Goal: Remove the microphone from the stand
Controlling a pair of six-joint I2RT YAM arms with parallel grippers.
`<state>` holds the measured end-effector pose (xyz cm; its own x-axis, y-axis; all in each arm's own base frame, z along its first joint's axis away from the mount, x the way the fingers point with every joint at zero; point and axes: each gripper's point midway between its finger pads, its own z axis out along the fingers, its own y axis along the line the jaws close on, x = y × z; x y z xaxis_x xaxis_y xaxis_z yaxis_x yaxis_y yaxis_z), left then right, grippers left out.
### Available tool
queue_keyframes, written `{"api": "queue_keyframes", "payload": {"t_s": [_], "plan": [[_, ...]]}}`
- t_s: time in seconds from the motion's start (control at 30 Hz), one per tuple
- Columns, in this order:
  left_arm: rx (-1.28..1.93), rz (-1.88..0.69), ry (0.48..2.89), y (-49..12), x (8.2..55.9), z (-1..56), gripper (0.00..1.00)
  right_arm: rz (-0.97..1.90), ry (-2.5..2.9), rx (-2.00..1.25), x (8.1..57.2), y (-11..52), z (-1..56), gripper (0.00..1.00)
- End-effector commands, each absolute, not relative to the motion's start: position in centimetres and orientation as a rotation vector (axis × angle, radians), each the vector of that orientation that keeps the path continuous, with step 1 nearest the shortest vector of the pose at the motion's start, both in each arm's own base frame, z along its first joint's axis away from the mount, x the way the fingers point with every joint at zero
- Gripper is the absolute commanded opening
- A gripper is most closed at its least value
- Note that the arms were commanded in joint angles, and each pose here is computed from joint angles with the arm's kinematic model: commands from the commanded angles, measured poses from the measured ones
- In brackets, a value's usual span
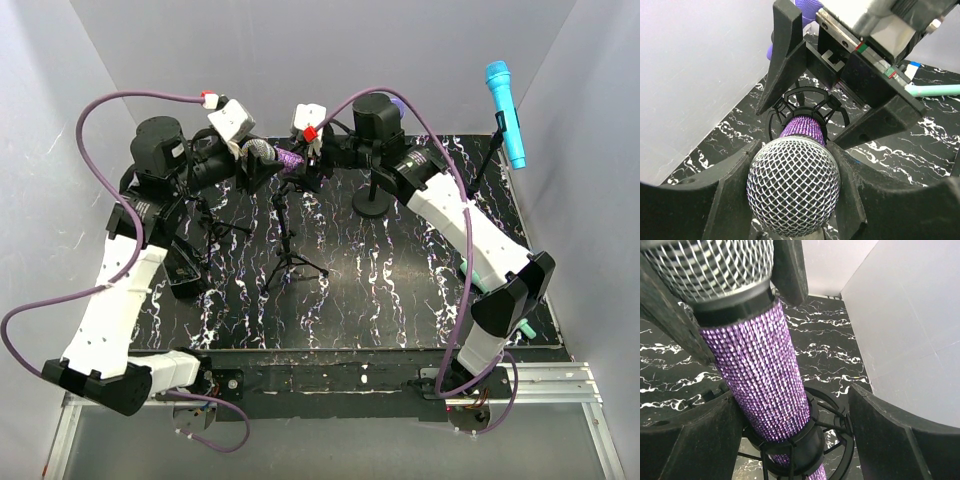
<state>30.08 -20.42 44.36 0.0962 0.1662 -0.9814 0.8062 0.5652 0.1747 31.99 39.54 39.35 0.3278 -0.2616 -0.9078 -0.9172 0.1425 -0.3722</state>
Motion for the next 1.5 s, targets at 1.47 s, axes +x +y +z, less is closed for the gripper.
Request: {"api": "queue_keyframes", "payload": {"t_s": [1.47], "plan": [[0.593,-0.076,1.233,-8.8,23.9,60.4,0.00,0.754,1.117,-1.348,28.1,37.5,45.6,0.98]]}}
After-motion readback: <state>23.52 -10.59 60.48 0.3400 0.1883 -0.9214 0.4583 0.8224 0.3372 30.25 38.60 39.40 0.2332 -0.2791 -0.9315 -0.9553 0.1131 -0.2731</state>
